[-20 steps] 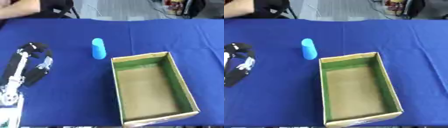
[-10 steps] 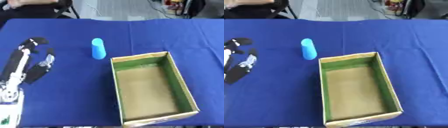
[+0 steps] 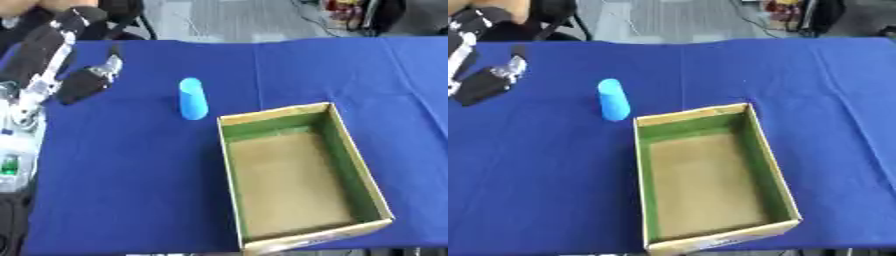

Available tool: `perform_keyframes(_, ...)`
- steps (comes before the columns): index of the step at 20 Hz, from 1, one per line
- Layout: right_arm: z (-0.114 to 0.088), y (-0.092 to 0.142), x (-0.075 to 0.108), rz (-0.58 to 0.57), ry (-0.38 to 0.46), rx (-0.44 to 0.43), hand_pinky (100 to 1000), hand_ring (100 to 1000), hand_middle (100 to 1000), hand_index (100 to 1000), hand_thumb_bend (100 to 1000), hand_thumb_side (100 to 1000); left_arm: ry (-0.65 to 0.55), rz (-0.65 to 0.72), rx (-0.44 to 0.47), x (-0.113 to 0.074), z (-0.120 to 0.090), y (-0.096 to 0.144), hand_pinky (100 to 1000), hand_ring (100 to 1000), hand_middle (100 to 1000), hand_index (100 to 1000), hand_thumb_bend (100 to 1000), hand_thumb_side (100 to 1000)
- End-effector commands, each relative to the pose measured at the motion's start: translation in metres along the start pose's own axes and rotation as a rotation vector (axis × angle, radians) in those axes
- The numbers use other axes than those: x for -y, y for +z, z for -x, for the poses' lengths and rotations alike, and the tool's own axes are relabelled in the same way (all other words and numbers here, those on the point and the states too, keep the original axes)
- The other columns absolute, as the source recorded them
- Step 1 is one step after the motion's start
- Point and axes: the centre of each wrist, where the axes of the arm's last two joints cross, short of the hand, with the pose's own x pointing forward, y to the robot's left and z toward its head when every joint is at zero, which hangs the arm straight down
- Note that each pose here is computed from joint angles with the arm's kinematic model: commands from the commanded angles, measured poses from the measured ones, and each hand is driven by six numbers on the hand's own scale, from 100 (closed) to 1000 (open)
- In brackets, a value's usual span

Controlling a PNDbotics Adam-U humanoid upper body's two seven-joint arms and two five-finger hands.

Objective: Pick up objects on the table and place them in the box.

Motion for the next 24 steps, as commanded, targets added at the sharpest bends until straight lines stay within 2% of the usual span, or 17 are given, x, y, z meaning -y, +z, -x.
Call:
perform_keyframes(1, -0.005, -0.007, 0.003, 0.005, -0.001, 0.031, 832, 744, 869, 949, 100, 843, -0.053, 0.030, 0.009, -0.002, 0.009, -0.019, 854, 911, 895, 944, 1000, 767)
perform_keyframes(5, -0.005, -0.007, 0.003, -0.001, -0.006, 0.030, 832, 744, 869, 949, 100, 843, -0.082, 0.083, 0.015, 0.010, 0.011, -0.043, 841, 895, 883, 942, 1000, 800)
perform_keyframes(10, -0.006, -0.006, 0.002, -0.004, -0.011, 0.029, 833, 743, 869, 949, 100, 843, -0.087, 0.140, -0.006, 0.036, 0.012, -0.060, 837, 903, 889, 938, 1000, 845)
perform_keyframes(17, -0.006, -0.006, 0.001, -0.006, -0.017, 0.025, 832, 743, 869, 949, 100, 843, -0.084, 0.194, -0.097, 0.074, 0.011, -0.073, 844, 915, 896, 937, 1000, 886)
perform_keyframes(24, -0.006, -0.006, 0.000, -0.008, -0.023, 0.025, 833, 743, 869, 949, 100, 843, -0.092, 0.199, -0.103, 0.092, 0.002, -0.080, 850, 921, 900, 937, 1000, 894)
